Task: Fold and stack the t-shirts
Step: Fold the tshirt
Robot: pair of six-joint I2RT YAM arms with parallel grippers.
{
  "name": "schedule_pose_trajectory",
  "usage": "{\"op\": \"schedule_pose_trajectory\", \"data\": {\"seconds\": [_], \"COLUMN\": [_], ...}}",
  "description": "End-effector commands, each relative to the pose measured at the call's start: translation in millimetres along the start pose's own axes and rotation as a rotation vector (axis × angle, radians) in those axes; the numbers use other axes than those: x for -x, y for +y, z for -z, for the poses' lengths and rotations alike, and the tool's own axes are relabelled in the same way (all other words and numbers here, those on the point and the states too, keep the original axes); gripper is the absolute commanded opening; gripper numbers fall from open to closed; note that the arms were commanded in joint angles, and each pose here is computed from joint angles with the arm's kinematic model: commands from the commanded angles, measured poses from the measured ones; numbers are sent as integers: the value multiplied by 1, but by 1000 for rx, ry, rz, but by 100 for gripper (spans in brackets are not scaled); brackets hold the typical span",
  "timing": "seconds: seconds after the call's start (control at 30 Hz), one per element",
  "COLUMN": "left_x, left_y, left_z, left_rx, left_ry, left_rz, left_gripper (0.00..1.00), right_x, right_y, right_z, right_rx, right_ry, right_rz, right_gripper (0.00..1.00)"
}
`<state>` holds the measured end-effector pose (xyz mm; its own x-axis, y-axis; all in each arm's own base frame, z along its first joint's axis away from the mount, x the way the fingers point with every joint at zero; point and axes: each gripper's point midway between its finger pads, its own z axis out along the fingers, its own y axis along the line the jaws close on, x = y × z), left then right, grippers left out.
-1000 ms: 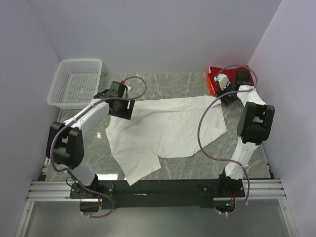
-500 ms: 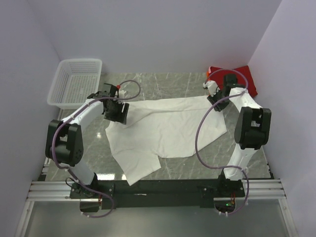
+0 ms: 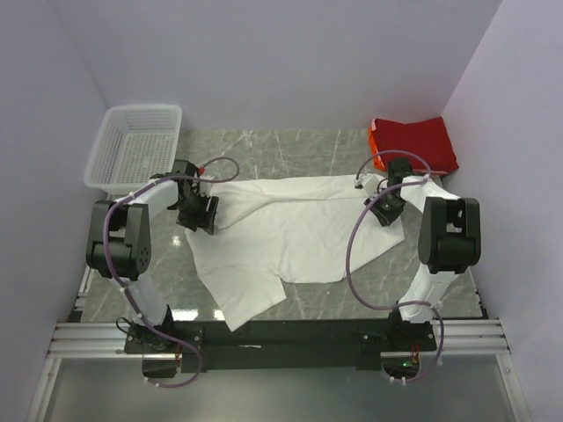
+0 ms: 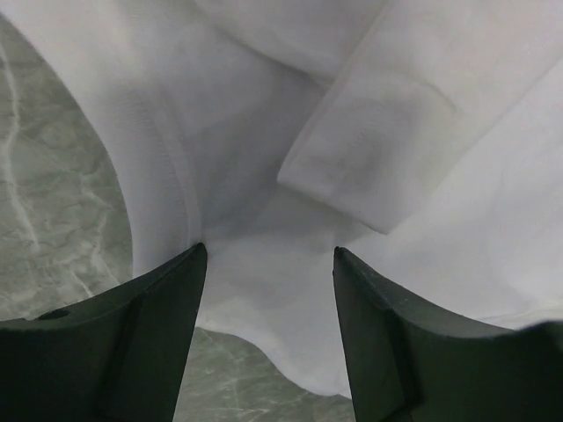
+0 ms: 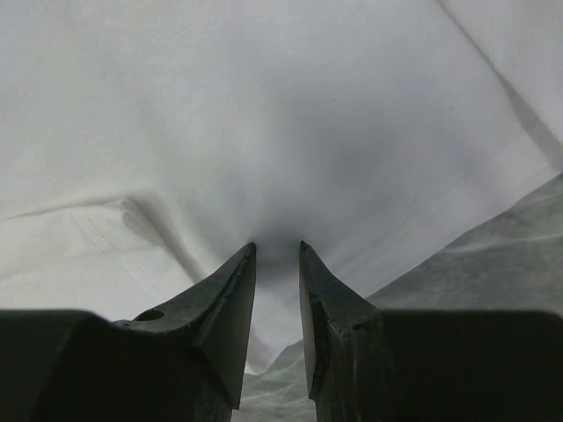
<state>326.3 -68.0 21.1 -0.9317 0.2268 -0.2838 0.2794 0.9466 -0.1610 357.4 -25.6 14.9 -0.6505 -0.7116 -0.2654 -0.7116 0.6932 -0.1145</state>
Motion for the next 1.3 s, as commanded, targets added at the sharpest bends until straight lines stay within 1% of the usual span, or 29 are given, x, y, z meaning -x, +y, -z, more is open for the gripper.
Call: {"op": "schedule_pose_trajectory", "data": {"seconds": [0.0,0.03,0.13,0.2,0.27,0.3,0.4,0.43,0.5,0.6,0.7,0.83,1.1,1.27], "left_x": [-27,-26,-25,-16,-11,-8,-4,-2,-1,2,2,-2,-9,-7], "left_y": [24,29,40,38,31,26,19,17,13,10,9,10,9,7], "left_z": [-17,-19,-16,-9,-3,0,8,13,17,28,33,35,36,37], "left_rx": [45,50,49,34,5,-21,-51,-53,-67,-70,-70,-60,-60,-67], "left_ry": [86,92,92,62,49,39,18,6,-5,-30,-38,-39,-41,-50], "left_rz": [-18,-21,-10,-22,-25,-24,-22,-24,-28,-38,-45,-59,-70,-71], "left_gripper": [67,67,67,69,70,71,74,75,76,79,84,87,90,90], "right_x": [-22,-28,-31,-17,-9,7,24,22,32,34,35,35,15,16], "right_y": [32,44,55,49,53,51,66,70,85,103,109,113,115,113], "right_z": [2,4,15,28,44,56,74,76,73,61,48,30,17,14], "right_rx": [62,75,87,83,125,140,203,221,253,300,300,287,268,244], "right_ry": [53,60,46,2,-24,-77,-114,-102,-95,-54,-19,22,86,75], "right_rz": [15,21,-6,-25,-56,-55,-36,-37,6,27,27,39,42,32], "right_gripper": [34,34,34,37,40,43,48,48,49,49,51,52,53,53]}}
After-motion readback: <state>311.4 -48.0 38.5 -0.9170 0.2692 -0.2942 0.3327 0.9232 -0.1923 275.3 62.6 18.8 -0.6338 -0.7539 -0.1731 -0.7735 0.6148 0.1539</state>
